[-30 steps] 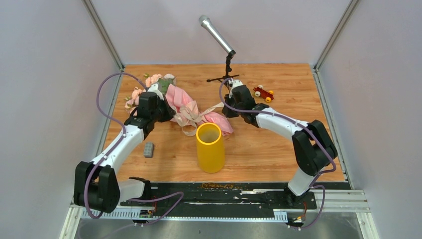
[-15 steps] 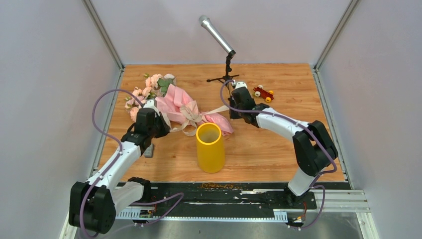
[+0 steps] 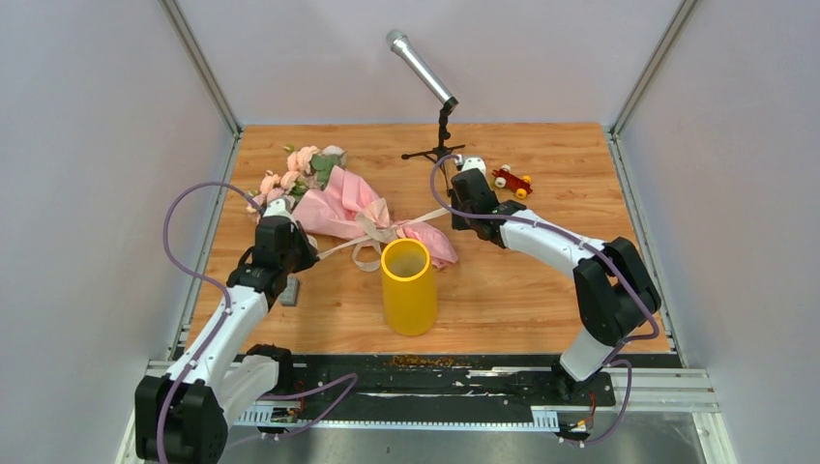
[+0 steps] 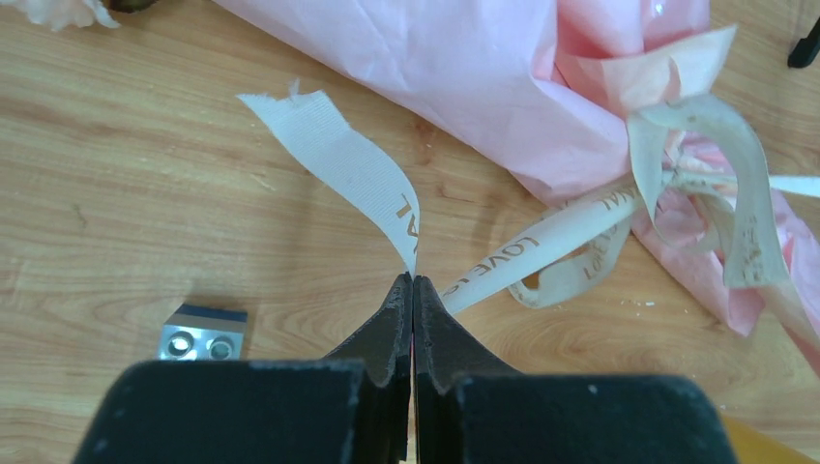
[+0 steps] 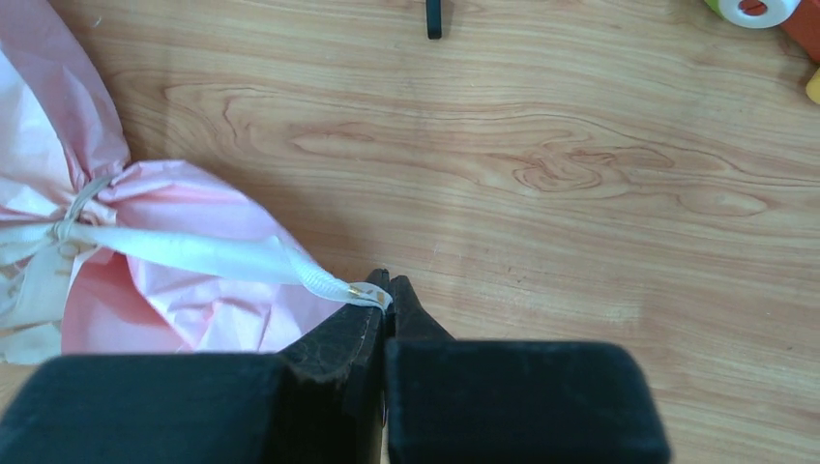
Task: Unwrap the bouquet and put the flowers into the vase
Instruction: Untie the ribbon from the wrapping paper.
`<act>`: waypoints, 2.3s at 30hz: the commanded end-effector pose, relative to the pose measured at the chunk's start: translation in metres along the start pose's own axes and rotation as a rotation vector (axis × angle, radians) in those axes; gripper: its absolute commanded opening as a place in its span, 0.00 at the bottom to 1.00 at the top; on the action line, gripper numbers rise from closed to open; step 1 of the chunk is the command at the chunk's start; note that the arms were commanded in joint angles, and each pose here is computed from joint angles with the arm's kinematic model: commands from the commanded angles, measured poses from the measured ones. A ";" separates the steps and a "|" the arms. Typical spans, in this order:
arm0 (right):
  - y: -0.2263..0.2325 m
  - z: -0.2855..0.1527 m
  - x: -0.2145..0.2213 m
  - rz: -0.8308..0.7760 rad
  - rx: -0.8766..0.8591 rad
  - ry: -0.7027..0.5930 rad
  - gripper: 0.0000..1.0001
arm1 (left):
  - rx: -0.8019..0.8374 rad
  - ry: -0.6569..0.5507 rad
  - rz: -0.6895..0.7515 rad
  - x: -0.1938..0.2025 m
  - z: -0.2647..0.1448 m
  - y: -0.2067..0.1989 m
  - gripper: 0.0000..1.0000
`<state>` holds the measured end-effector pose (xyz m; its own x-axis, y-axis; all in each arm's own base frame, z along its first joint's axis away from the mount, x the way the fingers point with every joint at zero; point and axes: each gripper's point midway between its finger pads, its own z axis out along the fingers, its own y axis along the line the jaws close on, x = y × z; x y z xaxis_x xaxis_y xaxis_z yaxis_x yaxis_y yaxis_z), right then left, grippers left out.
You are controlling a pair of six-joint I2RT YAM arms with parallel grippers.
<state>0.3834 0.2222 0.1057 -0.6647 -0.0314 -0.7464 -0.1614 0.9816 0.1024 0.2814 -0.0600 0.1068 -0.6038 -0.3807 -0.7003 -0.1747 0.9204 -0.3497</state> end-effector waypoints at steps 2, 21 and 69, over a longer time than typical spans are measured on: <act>-0.011 -0.013 -0.015 0.007 0.046 -0.052 0.00 | -0.058 -0.019 -0.044 0.001 -0.003 0.021 0.00; -0.037 -0.004 0.000 0.060 0.091 -0.006 0.00 | -0.057 0.000 -0.126 0.003 -0.004 0.041 0.00; -0.149 -0.035 0.006 0.315 0.172 -0.006 0.00 | -0.298 -0.243 -0.264 -0.096 -0.079 0.124 0.00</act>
<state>0.3776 0.0811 0.0890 -0.7005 0.2433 -0.6709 0.1669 0.9699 0.1775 0.2481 0.0791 0.1454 -0.4231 -0.6035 -0.6758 -0.5144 0.7740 -0.3691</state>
